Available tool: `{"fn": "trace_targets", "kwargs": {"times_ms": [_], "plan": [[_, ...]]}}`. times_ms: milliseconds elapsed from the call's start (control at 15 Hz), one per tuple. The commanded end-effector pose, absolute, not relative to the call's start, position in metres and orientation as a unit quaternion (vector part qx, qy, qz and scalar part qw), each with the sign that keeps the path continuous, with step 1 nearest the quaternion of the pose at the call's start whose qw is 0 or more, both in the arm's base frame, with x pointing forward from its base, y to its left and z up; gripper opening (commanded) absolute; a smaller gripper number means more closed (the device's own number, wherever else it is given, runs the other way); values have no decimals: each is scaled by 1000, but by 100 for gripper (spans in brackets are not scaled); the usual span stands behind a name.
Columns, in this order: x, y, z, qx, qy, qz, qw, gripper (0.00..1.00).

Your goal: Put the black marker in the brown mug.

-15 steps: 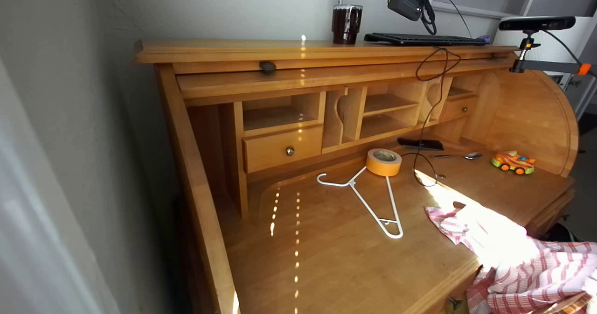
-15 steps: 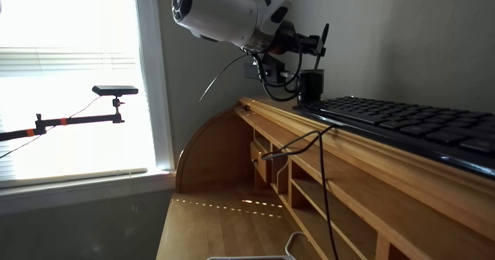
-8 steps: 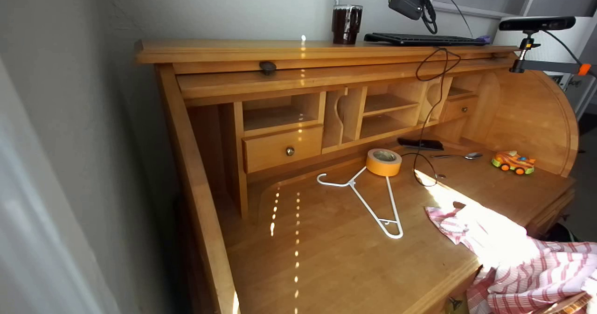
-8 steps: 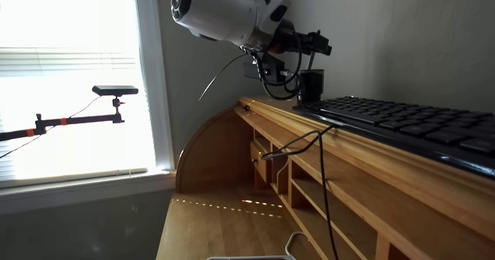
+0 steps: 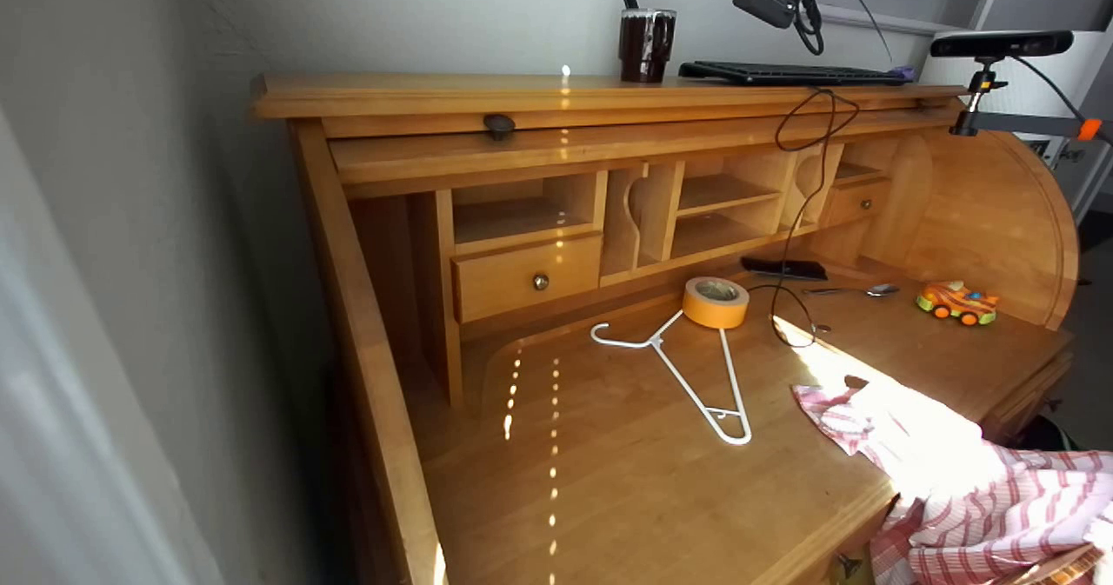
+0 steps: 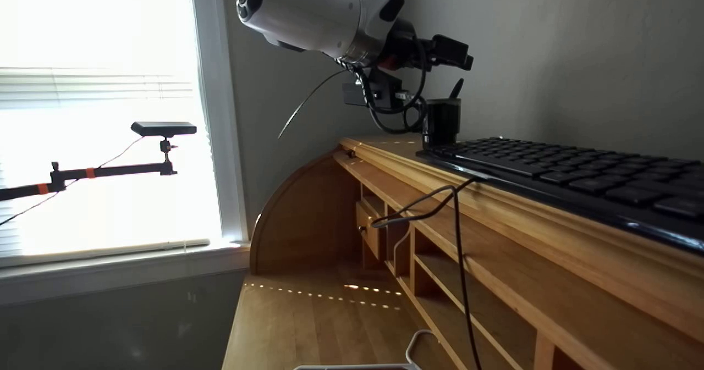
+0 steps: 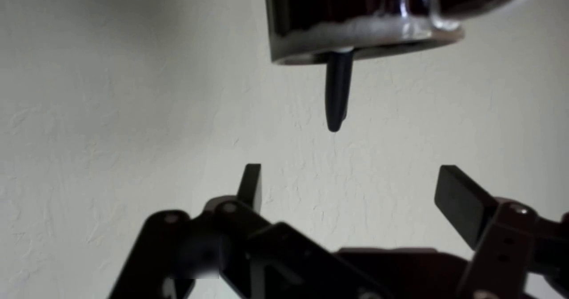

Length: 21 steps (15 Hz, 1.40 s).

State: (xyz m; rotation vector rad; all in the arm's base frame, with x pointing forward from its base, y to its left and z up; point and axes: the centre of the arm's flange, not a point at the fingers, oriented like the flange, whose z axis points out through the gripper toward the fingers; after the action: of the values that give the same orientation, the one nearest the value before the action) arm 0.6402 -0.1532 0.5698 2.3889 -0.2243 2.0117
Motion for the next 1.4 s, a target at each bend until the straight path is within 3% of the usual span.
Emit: {"fn": "trace_targets", "kwargs": {"times_ms": [0, 733, 1333], "plan": [[614, -138, 581, 789, -57, 612, 13, 100], [475, -44, 603, 852, 24, 519, 61, 100], [380, -23, 501, 910, 84, 404, 38, 100]]}}
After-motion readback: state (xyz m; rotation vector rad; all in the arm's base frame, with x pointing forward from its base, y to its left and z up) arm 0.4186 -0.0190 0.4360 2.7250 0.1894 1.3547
